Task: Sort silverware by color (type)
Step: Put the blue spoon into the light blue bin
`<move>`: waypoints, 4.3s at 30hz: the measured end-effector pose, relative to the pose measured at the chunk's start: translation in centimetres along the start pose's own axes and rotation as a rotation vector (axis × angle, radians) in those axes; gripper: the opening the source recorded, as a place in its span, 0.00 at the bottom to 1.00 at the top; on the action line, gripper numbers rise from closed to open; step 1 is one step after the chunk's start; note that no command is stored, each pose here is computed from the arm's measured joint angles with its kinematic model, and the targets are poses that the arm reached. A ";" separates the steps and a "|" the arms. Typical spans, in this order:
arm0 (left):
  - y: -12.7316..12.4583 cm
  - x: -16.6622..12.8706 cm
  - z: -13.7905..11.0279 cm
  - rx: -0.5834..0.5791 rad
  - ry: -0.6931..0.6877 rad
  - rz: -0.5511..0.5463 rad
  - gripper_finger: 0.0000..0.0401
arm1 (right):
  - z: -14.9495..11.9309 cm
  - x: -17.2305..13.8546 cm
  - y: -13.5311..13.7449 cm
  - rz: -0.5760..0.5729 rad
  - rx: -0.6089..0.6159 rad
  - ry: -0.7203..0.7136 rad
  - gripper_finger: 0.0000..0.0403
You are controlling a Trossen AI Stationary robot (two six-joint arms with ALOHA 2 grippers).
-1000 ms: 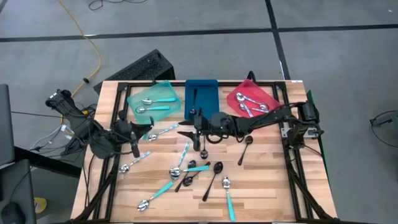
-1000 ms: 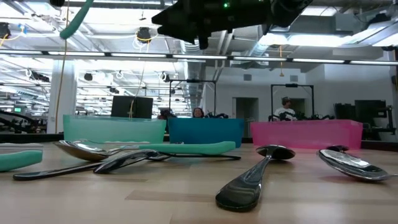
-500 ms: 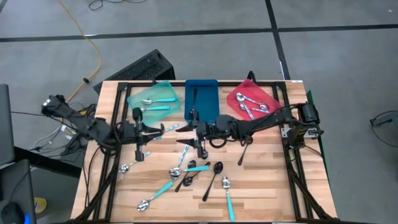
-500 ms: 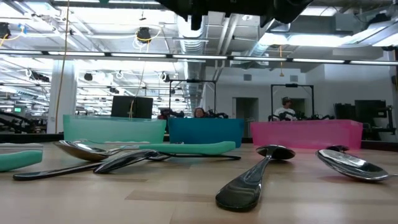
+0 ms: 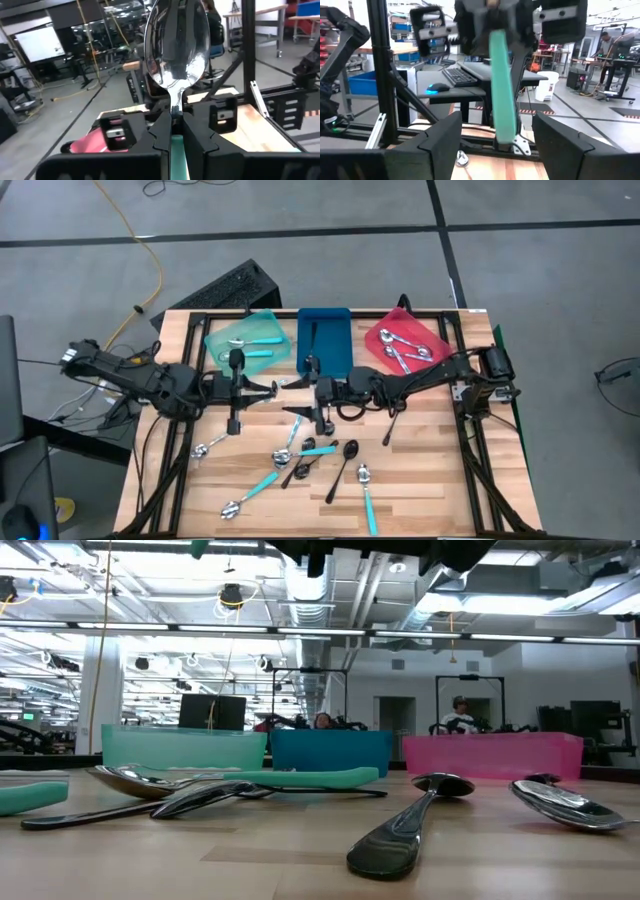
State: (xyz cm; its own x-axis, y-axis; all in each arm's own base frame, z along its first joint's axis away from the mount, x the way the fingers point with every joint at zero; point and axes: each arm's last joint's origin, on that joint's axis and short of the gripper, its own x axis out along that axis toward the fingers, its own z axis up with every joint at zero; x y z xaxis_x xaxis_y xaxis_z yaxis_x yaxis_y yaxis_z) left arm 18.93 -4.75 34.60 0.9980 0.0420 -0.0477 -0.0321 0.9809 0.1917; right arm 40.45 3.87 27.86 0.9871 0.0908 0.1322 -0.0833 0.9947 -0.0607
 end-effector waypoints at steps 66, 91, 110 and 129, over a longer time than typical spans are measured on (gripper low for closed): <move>-0.3 3.7 -6.7 -0.092 -0.124 0.012 0.20 | -1.1 0.0 0.5 -0.155 0.048 0.133 0.23; 1.2 -2.8 -8.2 -0.321 0.226 0.253 0.47 | -2.0 -0.4 -6.2 -0.607 0.074 0.315 0.23; 1.0 -5.0 -10.8 -0.530 0.509 0.226 0.47 | -4.2 8.6 -13.5 -0.498 -0.224 0.582 0.23; 0.6 -6.1 -11.2 -0.592 0.579 0.213 0.47 | -10.1 12.4 -18.9 -0.384 -0.296 0.771 0.23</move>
State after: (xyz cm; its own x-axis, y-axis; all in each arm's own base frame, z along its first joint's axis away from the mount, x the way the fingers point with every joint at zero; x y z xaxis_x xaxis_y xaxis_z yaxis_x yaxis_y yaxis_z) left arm 12.25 -2.31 23.99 0.7873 0.1687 -0.5930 -0.3996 0.8721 -0.2825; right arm 55.67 -14.27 20.67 0.7664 -0.4080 -0.4961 0.2034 0.8868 -0.4149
